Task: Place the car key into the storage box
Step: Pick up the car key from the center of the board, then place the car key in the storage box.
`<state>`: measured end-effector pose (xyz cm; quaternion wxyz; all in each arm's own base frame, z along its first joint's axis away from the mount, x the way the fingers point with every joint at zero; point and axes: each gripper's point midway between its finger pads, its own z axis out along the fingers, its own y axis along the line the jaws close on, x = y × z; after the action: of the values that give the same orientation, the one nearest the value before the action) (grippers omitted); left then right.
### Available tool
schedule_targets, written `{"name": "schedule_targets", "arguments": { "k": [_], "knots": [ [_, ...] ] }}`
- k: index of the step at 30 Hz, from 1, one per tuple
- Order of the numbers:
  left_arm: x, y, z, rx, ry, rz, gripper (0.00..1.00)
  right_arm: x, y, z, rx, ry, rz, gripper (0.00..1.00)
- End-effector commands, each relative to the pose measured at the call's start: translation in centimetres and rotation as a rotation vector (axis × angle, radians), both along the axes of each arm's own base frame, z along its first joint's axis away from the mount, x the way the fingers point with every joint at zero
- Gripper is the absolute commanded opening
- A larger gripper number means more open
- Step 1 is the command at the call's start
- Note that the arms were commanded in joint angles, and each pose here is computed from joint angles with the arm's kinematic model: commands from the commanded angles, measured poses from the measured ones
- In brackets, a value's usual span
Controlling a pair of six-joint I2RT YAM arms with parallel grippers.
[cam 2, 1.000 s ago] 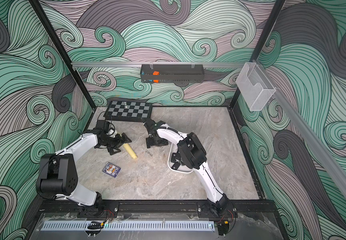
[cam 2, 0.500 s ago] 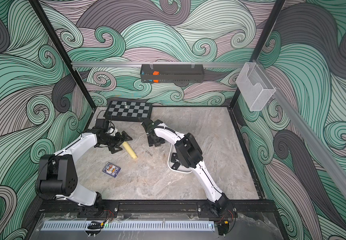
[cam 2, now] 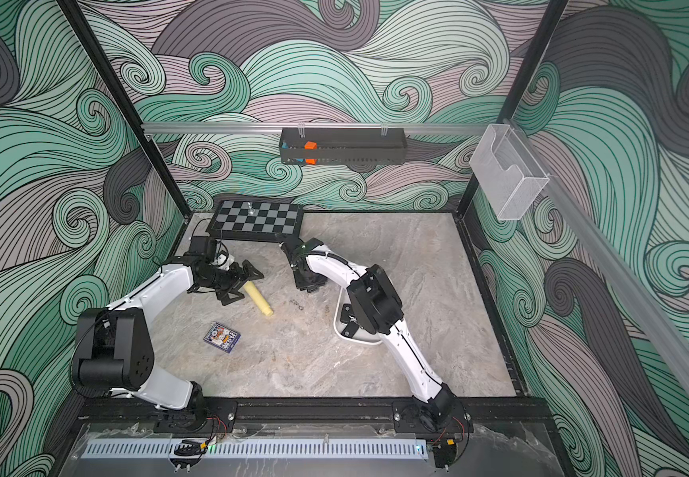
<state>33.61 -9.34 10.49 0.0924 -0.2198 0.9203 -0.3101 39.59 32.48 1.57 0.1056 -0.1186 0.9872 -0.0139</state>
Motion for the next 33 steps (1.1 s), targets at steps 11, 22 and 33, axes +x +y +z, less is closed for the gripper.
{"name": "schedule_targets", "arguments": {
  "k": [11,22,33],
  "knots": [
    [0.5,-1.7,2.6,-0.024,-0.067,-0.039,0.96,-1.1,0.3,8.9,0.149,-0.073,0.033,0.36],
    [0.2,-3.9,2.6,-0.017,-0.073,-0.094,0.96,-4.1,-6.2,12.9,0.167,-0.149,-0.015,0.36],
    [-0.4,-7.0,2.6,0.008,-0.075,-0.202,0.96,-8.1,-14.0,12.2,0.112,-0.168,-0.141,0.37]
  ]
}}
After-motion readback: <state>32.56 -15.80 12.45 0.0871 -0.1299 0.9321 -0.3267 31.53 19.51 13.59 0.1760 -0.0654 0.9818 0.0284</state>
